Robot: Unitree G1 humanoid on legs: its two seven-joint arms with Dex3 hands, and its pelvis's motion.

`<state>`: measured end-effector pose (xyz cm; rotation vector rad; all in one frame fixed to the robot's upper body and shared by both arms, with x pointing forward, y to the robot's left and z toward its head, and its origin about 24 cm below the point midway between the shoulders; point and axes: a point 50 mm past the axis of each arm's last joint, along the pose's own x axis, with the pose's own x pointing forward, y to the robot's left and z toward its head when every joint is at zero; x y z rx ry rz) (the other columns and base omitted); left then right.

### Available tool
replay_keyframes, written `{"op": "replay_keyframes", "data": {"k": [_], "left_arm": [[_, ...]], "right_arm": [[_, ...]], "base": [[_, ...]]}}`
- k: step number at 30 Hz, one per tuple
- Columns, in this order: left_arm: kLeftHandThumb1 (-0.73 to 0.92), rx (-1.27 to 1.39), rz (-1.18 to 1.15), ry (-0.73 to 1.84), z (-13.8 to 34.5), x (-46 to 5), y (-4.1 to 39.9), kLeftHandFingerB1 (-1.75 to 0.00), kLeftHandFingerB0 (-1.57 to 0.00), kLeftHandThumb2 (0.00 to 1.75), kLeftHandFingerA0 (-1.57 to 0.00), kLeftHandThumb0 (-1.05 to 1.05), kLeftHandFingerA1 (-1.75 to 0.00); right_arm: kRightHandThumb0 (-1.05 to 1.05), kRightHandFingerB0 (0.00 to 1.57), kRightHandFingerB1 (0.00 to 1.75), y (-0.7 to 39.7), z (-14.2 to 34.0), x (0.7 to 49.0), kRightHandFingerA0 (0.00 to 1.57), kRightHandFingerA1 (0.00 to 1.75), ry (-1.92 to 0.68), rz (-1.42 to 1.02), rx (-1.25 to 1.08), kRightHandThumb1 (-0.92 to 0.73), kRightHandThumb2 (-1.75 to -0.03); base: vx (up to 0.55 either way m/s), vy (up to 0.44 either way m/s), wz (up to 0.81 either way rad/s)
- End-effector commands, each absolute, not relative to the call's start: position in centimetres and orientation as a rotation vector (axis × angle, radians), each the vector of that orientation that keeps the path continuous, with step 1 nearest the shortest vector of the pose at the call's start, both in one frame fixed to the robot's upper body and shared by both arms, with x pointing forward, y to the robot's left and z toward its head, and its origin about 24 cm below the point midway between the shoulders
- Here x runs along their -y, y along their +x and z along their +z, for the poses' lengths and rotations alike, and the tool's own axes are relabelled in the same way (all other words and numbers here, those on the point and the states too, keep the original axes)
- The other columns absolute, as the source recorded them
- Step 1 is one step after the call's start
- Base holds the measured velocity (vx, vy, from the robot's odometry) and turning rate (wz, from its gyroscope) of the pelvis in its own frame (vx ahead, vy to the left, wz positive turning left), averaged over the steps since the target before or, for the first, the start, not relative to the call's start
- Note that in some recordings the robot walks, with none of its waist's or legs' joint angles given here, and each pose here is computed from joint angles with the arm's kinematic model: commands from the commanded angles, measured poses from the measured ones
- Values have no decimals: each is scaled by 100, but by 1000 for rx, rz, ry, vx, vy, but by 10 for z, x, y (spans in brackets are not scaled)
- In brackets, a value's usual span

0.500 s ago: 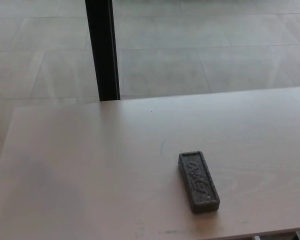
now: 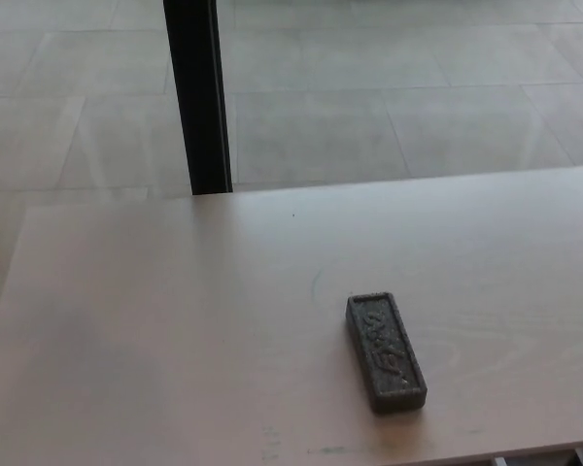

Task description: The robot uses its right hand to hold the eraser kept in the middle of the desk and use it to wipe the desk by swiping its surface twice

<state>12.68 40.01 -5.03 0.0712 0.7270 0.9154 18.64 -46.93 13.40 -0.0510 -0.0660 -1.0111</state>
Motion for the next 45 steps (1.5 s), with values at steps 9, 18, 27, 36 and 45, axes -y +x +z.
{"op": "replay_keyframes", "data": {"k": [9, 18, 27, 36, 45], "left_arm": [[38, -708, 940, 59, -47, -403, 125, -71, -48, 87, -57, -45, -86], [38, -716, 938, 54, -50, -401, 126, -70, -48, 86, -57, -45, -84], [39, -722, 937, 64, -50, -402, 125, -70, -49, 86, -60, -46, -87], [40, -726, 935, 83, -49, -402, 125, -68, -46, 87, -60, -45, -86], [39, -723, 943, 59, -50, -403, 124, -69, -46, 87, -56, -45, -83]], "right_arm": [[-18, 60, 139, 291, 240, 362, 96, 175, -37, -614, 413, -77, -85], [-26, 68, 160, 328, 221, 242, 98, 175, -41, -150, 366, -52, -112], [-34, 83, 151, 335, 141, 168, 104, 175, -83, 58, 152, -57, -102], [-35, 80, 153, 329, 92, 146, 101, 175, -105, 132, -10, -55, -106], [-35, 81, 161, 331, 73, 134, 103, 175, -101, 167, -60, -58, -108]], "base": [[0, 0, 0], [-2, -1, 1], [0, 0, 0], [0, 0, 0], [0, 0, 0]]}}
